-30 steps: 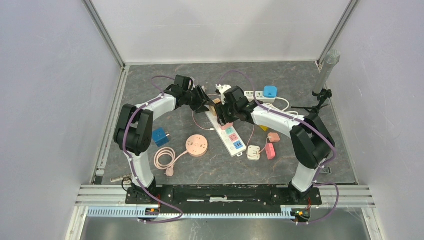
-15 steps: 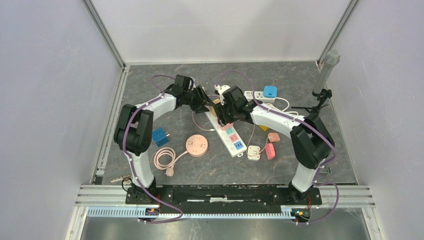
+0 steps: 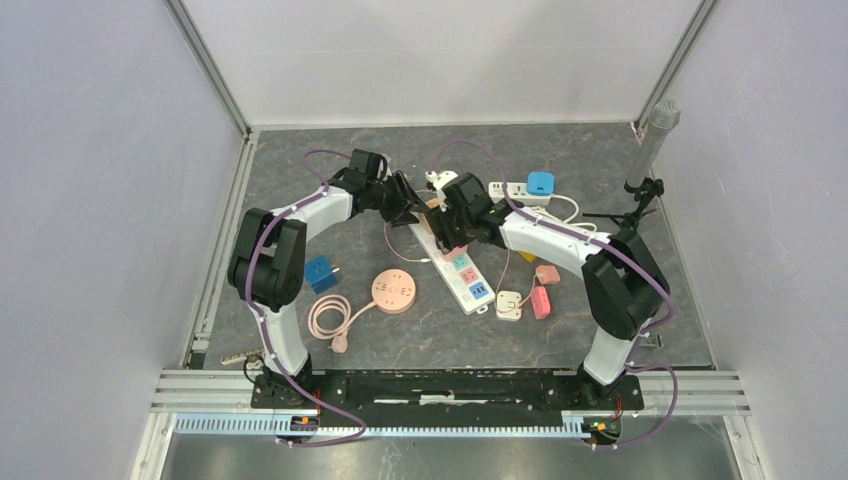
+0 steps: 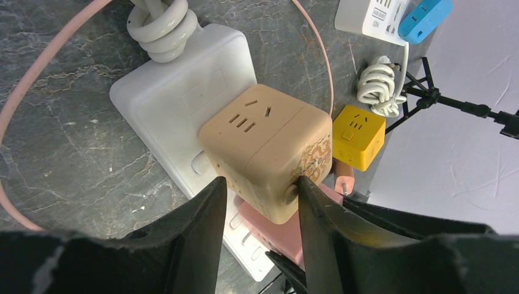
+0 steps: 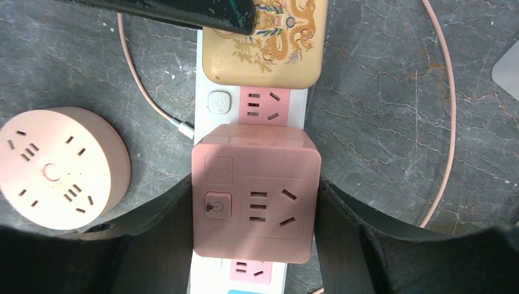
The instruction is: Pull the plug off the socket
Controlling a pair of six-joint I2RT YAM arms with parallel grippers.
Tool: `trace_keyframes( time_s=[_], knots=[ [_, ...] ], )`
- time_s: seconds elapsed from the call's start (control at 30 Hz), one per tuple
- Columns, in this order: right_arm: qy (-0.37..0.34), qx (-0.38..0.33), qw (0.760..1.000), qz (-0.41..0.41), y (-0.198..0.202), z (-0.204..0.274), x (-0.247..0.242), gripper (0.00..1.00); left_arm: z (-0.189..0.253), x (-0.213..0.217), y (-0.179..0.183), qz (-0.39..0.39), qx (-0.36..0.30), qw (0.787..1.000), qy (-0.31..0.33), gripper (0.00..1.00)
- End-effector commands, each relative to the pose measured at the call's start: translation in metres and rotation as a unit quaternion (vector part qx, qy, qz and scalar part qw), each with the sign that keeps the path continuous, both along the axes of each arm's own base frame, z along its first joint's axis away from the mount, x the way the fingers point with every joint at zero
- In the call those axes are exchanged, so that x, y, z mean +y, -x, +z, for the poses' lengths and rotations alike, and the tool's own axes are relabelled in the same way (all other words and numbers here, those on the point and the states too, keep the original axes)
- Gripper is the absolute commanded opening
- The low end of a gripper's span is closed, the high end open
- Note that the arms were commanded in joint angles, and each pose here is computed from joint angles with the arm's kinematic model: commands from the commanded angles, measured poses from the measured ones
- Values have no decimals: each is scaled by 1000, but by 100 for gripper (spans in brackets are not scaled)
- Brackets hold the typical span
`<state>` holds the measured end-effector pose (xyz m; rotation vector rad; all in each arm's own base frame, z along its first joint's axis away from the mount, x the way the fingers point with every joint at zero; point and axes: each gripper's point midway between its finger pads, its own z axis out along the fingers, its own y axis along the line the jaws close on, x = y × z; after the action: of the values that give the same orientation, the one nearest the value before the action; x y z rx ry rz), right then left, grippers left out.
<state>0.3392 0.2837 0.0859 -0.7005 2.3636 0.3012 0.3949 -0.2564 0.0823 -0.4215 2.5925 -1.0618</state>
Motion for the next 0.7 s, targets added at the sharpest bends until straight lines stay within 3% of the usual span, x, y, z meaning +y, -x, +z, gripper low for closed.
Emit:
trace_keyframes(
  time_s=[0.0,0.17,0.5,0.67],
  knots=[
    [-84,-58,995,9,-19,65,16,0,-74,43,46,-6,100,986,-133,52],
    [-21,-77,997,7,-17,60,14,0,-74,44,45,-5,100,985,-138,52],
    [-83,-111,990,-20,-37,112,-1,0,-61,41,37,-9,84,987,-133,52],
    [-68,-92,990,-76,-52,95,-42,0,-16,21,20,-35,34,995,-83,57]
  ],
)
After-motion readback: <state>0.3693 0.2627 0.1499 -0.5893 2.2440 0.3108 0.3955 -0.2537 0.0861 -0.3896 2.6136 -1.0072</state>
